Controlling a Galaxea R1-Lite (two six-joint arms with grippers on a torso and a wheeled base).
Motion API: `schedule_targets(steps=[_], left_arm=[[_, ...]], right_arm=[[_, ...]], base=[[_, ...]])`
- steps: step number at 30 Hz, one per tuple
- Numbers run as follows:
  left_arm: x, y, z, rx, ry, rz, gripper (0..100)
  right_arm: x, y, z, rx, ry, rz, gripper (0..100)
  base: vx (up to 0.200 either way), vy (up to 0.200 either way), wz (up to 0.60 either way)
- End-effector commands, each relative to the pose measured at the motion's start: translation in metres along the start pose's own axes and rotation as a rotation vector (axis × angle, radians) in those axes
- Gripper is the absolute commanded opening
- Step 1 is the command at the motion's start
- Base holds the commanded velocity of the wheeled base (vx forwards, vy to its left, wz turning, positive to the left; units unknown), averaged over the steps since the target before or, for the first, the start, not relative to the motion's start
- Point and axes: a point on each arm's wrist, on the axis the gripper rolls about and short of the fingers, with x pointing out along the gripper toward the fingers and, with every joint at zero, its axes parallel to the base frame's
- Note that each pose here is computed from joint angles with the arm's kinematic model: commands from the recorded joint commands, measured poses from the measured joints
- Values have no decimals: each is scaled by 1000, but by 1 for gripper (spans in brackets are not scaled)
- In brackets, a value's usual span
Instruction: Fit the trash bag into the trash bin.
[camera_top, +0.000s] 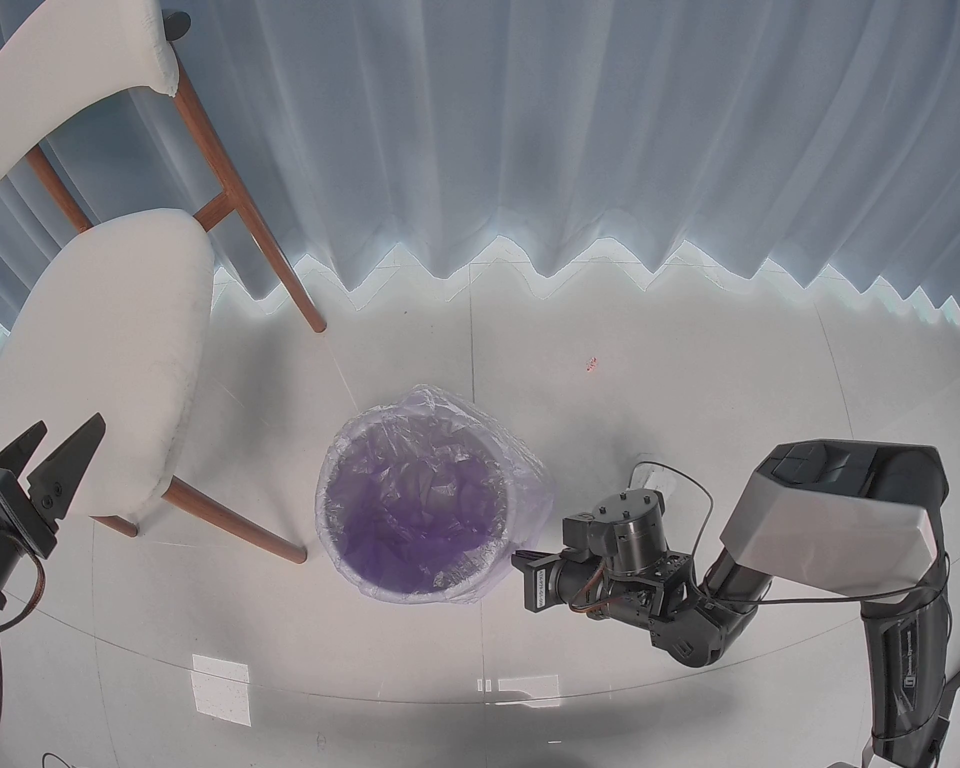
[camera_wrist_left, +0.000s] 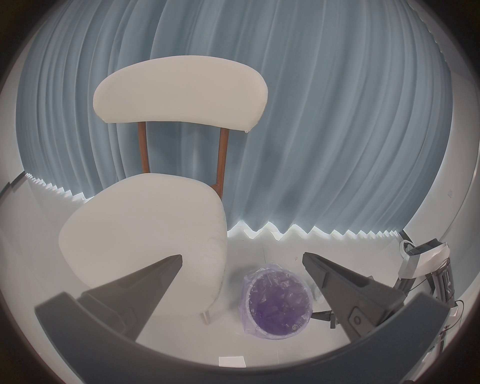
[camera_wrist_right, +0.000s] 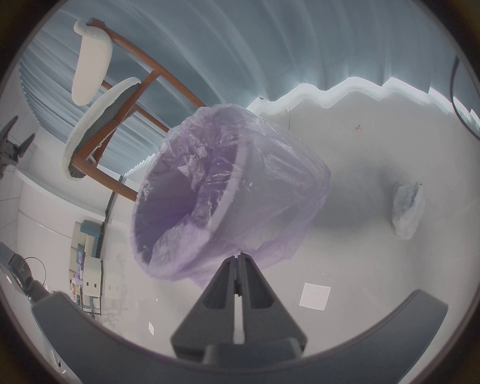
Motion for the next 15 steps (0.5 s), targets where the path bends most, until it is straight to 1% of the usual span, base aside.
schedule_targets(steps=[1, 5, 9, 15], left_arm=[[0, 0, -1, 5, 5, 1, 100], [0, 0, -2, 6, 6, 2, 100], [-1, 1, -6, 6, 21, 6, 100], [-1, 2, -6, 11, 18, 15, 100]], right_arm=[[22, -2, -2, 2, 9, -2, 0], [28, -3, -4, 1, 12, -3, 0], [39, -5, -8, 3, 48, -11, 0], [55, -5, 2, 9, 78, -22, 0]], base=[[0, 0, 0], [0, 0, 0], [0, 0, 0], [0, 0, 0]])
